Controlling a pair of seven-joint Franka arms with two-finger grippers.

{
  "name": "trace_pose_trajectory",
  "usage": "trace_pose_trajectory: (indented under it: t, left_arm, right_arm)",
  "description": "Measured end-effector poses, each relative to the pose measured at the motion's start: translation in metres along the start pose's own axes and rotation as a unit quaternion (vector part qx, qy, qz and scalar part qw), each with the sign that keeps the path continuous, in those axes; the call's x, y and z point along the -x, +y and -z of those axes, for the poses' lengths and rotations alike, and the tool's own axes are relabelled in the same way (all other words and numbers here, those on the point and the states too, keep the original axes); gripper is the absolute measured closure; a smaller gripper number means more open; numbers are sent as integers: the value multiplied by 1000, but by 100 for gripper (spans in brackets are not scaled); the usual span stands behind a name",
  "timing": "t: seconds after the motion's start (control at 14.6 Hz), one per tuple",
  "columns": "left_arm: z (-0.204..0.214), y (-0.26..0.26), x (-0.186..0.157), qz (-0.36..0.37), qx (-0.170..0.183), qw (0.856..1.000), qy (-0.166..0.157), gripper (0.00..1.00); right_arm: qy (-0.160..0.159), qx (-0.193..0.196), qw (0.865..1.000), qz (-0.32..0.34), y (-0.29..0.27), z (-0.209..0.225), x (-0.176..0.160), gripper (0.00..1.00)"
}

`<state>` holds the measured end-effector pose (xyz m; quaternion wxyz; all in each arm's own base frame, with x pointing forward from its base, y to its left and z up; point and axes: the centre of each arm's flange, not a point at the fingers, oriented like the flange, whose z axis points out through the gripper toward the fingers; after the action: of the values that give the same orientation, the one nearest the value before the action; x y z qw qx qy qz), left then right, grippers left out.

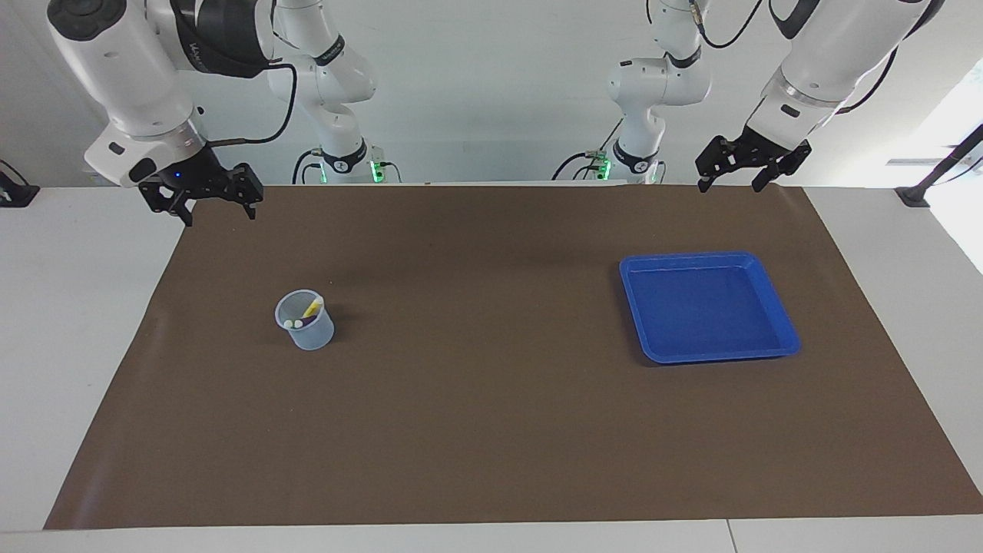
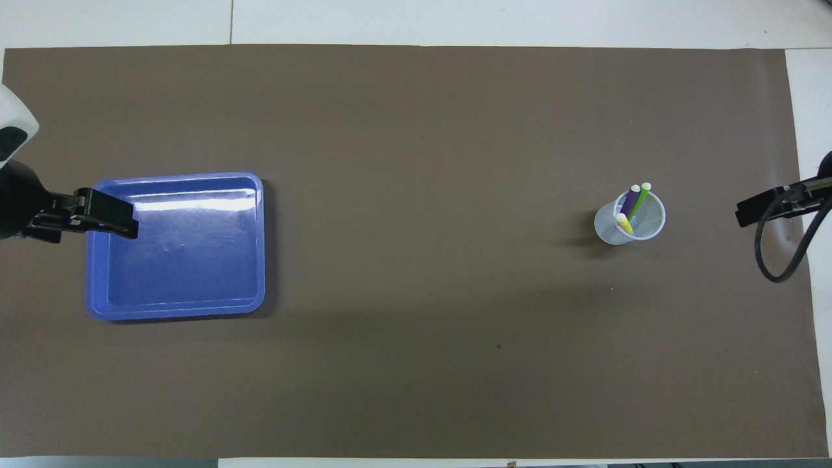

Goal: Transfer and insert pens with both arms

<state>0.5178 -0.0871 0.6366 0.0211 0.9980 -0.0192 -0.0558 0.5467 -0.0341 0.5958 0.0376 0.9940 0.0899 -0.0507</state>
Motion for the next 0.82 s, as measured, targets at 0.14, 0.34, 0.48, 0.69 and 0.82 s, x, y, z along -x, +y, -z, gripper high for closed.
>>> trace_pose_trajectory:
  t: [0.14,0.34,0.48,0.69,0.82]
  left_arm:
    - [0,0,0,0,0,1000,0,0]
    - [0,0,0,0,0,1000,0,0]
    - [1,0,0,0,0,1000,1,0]
    - [1,0,0,0,0,1000,1,0]
    - [1,1,0,-1,0,1000,1,0]
  right_arm:
    - [-1,0,1000,-1,1,0,0,0]
    - [-2,-1,1000,-3,2,0,0,0]
    - [-1,0,1000,-3,2,0,0,0]
    - [0,-1,1000,-12,10,2,2,0]
    - [1,-4,1000,-24,22,2,6,0]
